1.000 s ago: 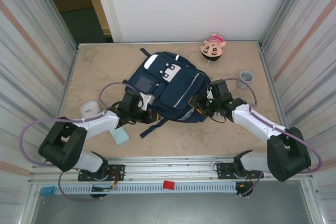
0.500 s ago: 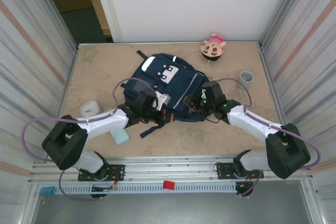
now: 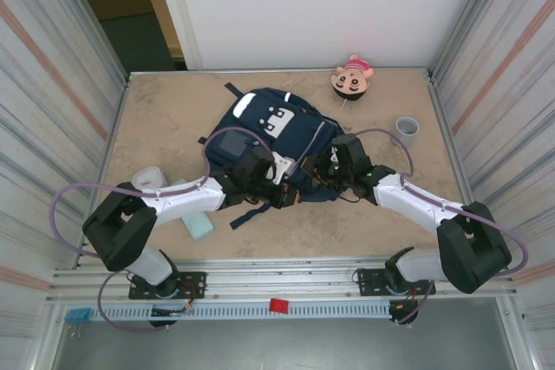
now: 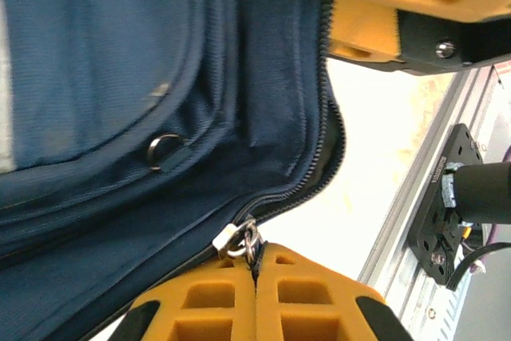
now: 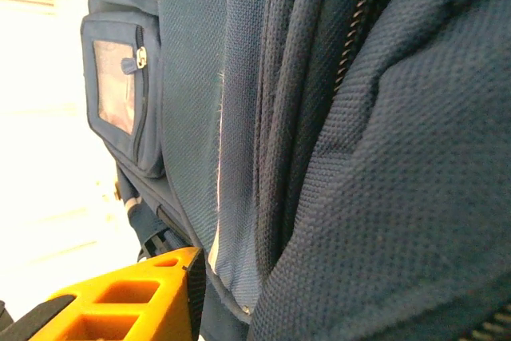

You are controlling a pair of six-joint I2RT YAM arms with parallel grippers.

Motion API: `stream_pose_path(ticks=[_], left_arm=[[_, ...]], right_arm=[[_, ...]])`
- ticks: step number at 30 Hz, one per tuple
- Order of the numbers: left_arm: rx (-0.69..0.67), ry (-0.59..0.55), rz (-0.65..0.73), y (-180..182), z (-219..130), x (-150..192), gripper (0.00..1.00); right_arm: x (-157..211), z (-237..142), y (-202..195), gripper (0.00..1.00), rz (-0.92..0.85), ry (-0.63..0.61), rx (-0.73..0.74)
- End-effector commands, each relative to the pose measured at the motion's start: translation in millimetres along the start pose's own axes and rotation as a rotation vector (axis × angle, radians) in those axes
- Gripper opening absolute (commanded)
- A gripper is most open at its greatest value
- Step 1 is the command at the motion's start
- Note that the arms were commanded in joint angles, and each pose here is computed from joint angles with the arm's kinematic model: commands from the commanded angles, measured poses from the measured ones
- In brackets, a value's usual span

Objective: Pack the student bag

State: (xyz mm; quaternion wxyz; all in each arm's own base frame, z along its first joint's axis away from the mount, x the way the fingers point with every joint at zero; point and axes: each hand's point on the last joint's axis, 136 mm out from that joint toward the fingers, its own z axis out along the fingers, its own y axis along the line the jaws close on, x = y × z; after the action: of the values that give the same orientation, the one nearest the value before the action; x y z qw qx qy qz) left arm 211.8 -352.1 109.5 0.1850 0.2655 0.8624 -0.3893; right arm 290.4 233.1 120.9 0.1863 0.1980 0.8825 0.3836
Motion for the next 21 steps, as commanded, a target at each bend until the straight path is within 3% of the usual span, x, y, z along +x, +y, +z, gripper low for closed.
stream_pose_path(ticks=[1, 6, 8, 12, 14, 17, 21], left_arm=[[0.145, -0.092, 0.149, -50.2, -11.7, -32.3, 0.09], [0.045, -0.129, 0.239, -29.0, -49.1, -33.0, 0.51], [0.015, -0.16, 0.269, -16.7, -70.5, -34.3, 0.6], [-0.065, -0.218, 0.412, 8.8, -106.7, -30.5, 0.69], [-0.123, -0.213, 0.556, 20.7, -117.3, -24.0, 0.7], [-0.187, -0.12, 0.818, 35.7, -113.9, -4.2, 0.7], [-0.256, -0.022, 0.974, 58.0, -97.5, 4.1, 0.73]], right_arm=[[2.9, 1.0, 17.5, 0.38, -0.037, 0.025, -0.074], [-2.3, -5.3, 14.7, 0.39, -0.077, 0.065, -0.074], [-3.3, -6.6, 13.6, 0.39, -0.09, 0.085, -0.072], [-4.7, -8.4, 12.3, 0.37, -0.103, 0.117, -0.066], [-5.2, -10.6, 12.2, 0.37, -0.114, 0.121, -0.057], [-6.9, -13.5, 12.4, 0.35, -0.123, 0.12, -0.057], [-8.9, -14.3, 15.4, 0.33, -0.122, 0.12, -0.07]])
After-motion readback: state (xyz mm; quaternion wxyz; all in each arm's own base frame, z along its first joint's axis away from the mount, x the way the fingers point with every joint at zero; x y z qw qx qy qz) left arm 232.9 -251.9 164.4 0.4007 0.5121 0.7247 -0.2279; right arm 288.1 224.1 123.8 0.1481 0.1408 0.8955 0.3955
